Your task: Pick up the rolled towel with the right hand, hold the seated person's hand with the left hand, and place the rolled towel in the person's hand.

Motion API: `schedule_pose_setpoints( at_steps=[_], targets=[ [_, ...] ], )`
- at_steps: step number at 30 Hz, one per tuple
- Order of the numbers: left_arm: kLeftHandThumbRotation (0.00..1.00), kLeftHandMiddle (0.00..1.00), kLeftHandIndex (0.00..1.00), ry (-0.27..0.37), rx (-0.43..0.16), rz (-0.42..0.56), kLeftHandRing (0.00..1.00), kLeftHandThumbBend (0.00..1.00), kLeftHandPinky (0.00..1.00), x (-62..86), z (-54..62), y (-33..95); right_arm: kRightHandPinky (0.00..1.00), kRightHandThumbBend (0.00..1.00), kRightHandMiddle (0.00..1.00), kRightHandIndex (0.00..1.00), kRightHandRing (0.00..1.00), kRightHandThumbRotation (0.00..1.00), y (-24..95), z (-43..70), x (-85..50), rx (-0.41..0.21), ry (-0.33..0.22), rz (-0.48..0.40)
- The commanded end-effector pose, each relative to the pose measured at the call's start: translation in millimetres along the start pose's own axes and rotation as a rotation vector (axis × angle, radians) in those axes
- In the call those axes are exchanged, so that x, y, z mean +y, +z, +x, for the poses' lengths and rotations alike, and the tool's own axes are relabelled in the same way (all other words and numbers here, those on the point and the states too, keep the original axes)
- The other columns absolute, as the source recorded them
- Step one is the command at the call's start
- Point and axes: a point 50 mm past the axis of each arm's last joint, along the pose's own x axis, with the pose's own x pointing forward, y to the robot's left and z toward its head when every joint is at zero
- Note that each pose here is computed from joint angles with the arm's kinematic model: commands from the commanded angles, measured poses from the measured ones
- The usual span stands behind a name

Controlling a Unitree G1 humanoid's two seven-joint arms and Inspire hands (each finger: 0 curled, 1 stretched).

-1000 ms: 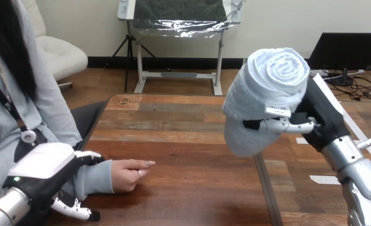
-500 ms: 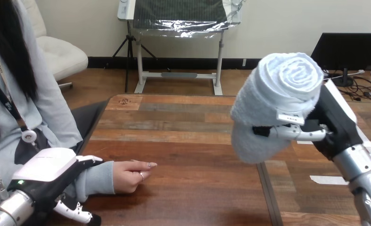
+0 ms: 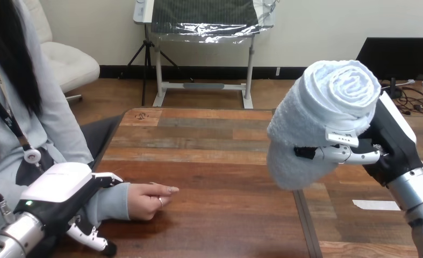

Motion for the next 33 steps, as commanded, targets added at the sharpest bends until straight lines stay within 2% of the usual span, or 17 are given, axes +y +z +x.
schedule_pose_setpoints(
  at_steps=[1, 17, 33],
  targets=[
    [0.16, 0.62, 0.65, 0.012, -0.008, 0.003, 0.59, 1.00, 0.55, -1.1, 11.0, 4.0, 0.28, 0.71, 0.42, 0.44, 0.33, 0.00, 26.0, 12.6, -7.1, -0.129, -0.008, -0.023],
    [0.04, 0.49, 0.50, 0.049, -0.031, -0.016, 0.46, 0.98, 0.45, -0.9, 17.7, 10.8, 0.28, 0.71, 0.42, 0.44, 0.34, 0.00, 27.2, 14.1, -2.5, -0.132, 0.018, -0.011],
    [0.00, 0.41, 0.39, 0.109, -0.092, -0.077, 0.38, 0.90, 0.37, 6.3, 20.9, 16.4, 0.28, 0.69, 0.42, 0.44, 0.34, 0.00, 15.5, 23.5, 5.0, -0.078, 0.040, 0.037]
  ],
)
